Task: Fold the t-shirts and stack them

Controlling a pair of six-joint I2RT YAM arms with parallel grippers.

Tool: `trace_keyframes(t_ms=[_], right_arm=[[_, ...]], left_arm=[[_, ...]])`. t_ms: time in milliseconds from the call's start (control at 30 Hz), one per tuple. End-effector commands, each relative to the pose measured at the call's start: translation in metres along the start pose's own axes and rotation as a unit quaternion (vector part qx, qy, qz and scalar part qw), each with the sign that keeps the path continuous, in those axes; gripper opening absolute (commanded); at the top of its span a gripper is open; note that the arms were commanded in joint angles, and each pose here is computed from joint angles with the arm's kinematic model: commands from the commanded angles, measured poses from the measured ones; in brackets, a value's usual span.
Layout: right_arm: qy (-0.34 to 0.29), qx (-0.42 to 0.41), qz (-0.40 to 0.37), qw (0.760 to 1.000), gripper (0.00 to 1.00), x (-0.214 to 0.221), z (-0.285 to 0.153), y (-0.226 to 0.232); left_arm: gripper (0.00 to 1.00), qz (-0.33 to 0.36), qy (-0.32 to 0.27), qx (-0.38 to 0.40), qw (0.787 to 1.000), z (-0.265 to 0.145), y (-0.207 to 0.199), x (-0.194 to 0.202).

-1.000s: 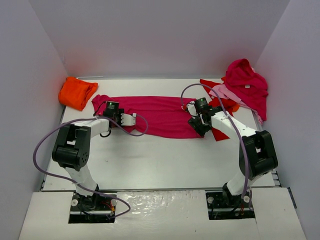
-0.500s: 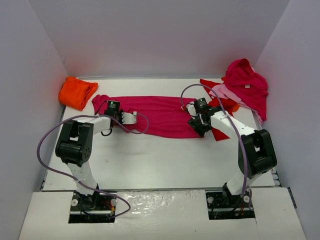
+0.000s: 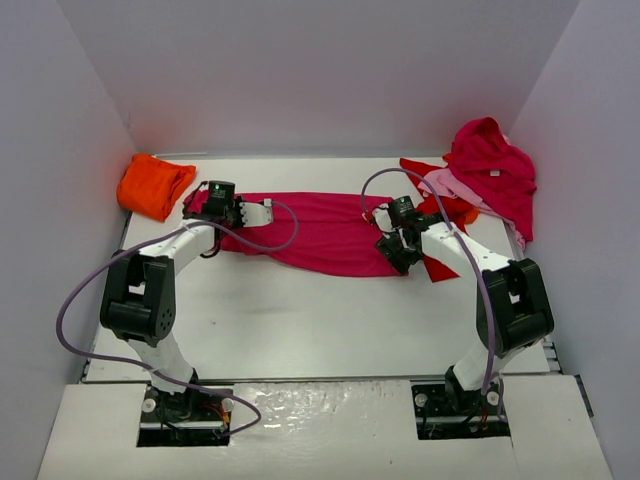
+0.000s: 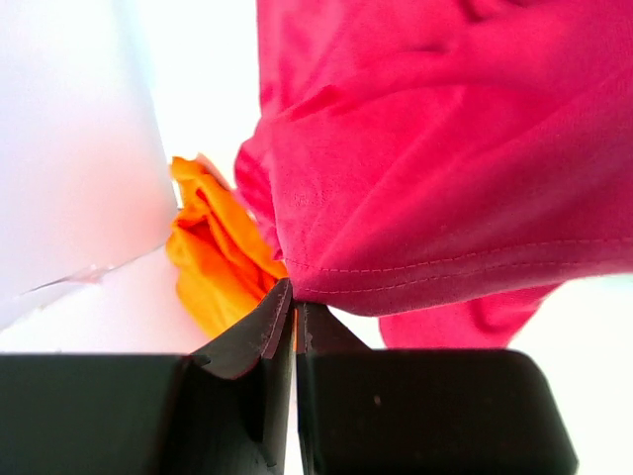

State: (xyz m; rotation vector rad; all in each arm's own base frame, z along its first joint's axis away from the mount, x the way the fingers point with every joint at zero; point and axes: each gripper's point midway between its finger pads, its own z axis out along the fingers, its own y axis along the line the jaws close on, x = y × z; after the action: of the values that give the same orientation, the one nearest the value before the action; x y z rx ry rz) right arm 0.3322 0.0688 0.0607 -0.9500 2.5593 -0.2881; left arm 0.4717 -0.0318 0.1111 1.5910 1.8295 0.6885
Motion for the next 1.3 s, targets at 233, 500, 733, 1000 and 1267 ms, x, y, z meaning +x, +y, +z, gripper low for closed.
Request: trace_keyframes(t_ms=[233,500,733,1000,1267], right_arm=[[-0.001,-0.046,-0.065,0.997,0.66,0.001,-0.012,0.029],[0.057,-0.056,-0.130,0.988,0.62,0.015,-0.001,0.040],[0.097,-0.055,-0.162,0.980,0.57,0.028,0.019,0.035],[0.107,-0.049,-0.190,0.975,0.57,0.017,0.033,0.023],[0.119,-0.059,-0.209,0.969,0.40,0.008,0.049,0.025]], left_arm=[[0.00,-0.027,-0.002,-0.026,0.999,-0.030,0.032,-0.010],[0.00,-0.030,0.009,-0.025,0.999,-0.031,0.028,-0.007],[0.00,-0.038,0.020,-0.026,0.999,-0.037,0.027,-0.002],[0.00,-0.051,0.027,-0.024,0.998,-0.043,0.026,0.001],[0.00,-0.056,0.033,-0.023,0.998,-0.048,0.020,0.006]])
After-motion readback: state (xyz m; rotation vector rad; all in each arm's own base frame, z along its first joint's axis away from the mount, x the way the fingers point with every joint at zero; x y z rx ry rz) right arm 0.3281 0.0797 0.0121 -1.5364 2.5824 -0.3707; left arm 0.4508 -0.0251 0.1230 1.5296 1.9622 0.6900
